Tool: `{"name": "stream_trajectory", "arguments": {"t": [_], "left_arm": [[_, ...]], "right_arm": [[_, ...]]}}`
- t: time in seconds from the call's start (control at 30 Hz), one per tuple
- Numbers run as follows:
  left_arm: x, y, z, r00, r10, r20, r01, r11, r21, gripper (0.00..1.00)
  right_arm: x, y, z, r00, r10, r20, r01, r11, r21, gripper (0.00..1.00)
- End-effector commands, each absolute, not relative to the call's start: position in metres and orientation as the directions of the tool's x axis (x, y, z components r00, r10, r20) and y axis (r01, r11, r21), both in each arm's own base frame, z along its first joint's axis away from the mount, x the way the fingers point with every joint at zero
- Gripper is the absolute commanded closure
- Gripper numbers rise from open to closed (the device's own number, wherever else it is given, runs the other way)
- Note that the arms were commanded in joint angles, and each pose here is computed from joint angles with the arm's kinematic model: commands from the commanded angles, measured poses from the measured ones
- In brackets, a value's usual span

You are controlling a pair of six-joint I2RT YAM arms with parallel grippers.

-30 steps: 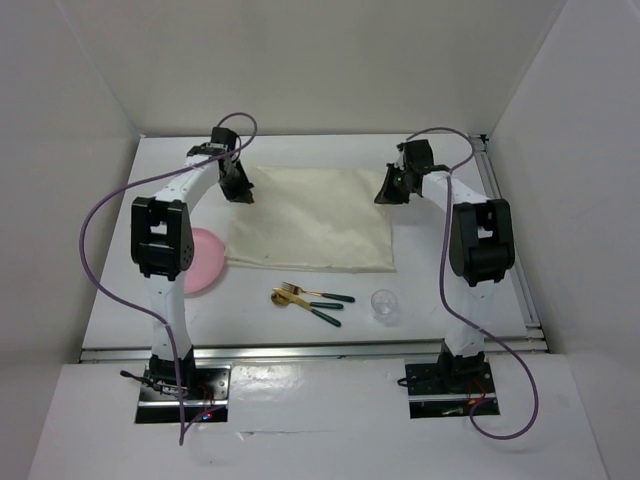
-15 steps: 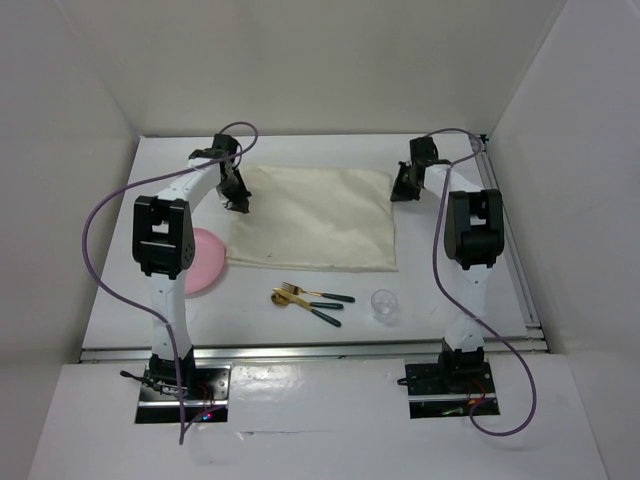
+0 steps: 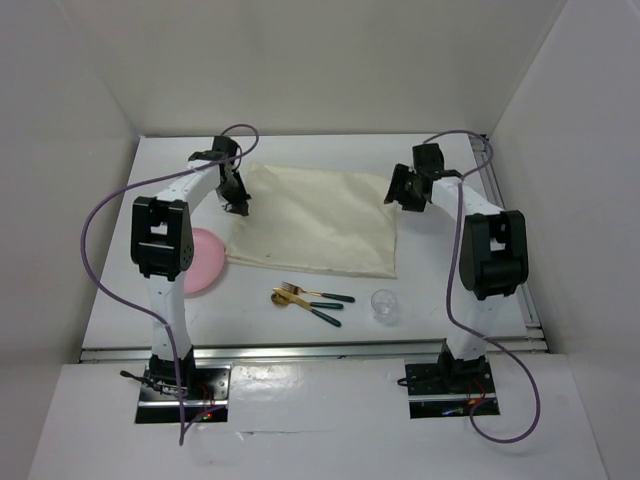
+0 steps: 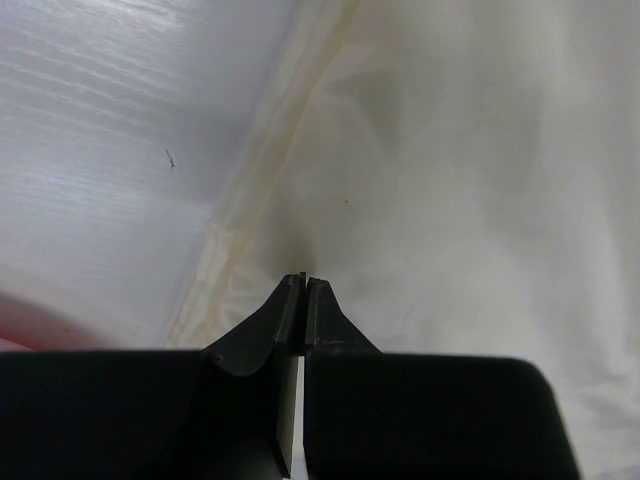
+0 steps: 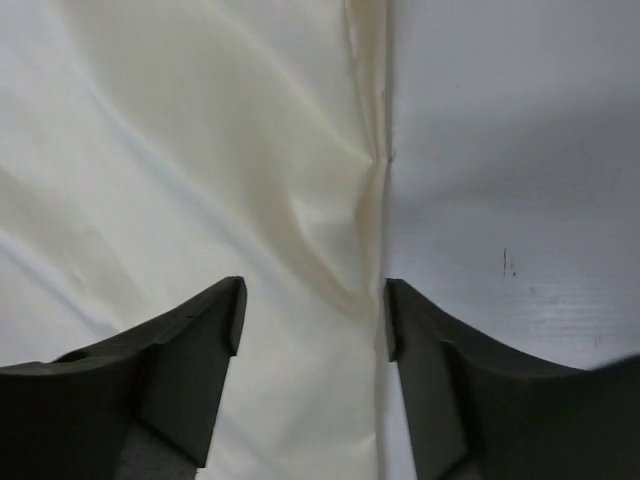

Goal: Set the dinner table for one person

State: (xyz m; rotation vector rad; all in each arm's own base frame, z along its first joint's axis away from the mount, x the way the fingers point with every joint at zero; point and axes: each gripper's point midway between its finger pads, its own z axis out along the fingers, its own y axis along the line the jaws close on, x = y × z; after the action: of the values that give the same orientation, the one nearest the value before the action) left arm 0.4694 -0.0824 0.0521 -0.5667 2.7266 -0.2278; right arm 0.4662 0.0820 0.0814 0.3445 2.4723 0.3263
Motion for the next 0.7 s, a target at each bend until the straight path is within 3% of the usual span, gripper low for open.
{"name": "stream_trajectory", "arguments": {"t": [0.0,0.1,0.2,0.33,0.37,0.4,0.5,0.67], "left_arm": [[0.460,-0.083,0.057,-0.864,-0.407,-0.295,-0.347,0.908,-0.236,0.98],[0.455,-0.083,0.045,-0.872,-0.407,-0.274,-0.353,0.908,-0.225,0.98],[0.444,-0.082,0.034,-0.881,-0.406,-0.243,-0.361,0.909,-0.208,1.00],[0.432,-0.075,0.027,-0.885,-0.406,-0.228,-0.376,0.912,-0.164,1.00],[0.428,-0.074,0.023,-0.888,-0.405,-0.218,-0.378,0.912,-0.158,1.00],[0.428,-0.075,0.023,-0.893,-0.395,-0.215,-0.366,0.916,-0.164,1.00],[0.423,-0.077,0.017,-0.899,-0.394,-0.192,-0.366,0.916,-0.166,1.00],[0.424,-0.079,0.016,-0.901,-0.394,-0.182,-0.366,0.915,-0.171,1.00]], "right_arm": [[0.437,0.096,0.069,-0.814,0.321,-0.484,0.147,0.921,0.362,0.28],[0.416,0.099,0.050,-0.844,0.309,-0.439,0.151,0.922,0.357,0.26],[0.408,0.098,0.036,-0.857,0.307,-0.414,0.162,0.923,0.349,0.36],[0.410,0.100,0.027,-0.858,0.298,-0.418,0.149,0.924,0.354,0.62],[0.410,0.098,0.027,-0.856,0.299,-0.421,0.153,0.926,0.347,0.77],[0.412,0.098,0.025,-0.858,0.299,-0.419,0.154,0.926,0.346,0.84],[0.427,0.093,0.022,-0.847,0.309,-0.434,0.167,0.927,0.334,1.00],[0.456,0.079,0.026,-0.816,0.345,-0.464,0.203,0.922,0.329,1.00]]}}
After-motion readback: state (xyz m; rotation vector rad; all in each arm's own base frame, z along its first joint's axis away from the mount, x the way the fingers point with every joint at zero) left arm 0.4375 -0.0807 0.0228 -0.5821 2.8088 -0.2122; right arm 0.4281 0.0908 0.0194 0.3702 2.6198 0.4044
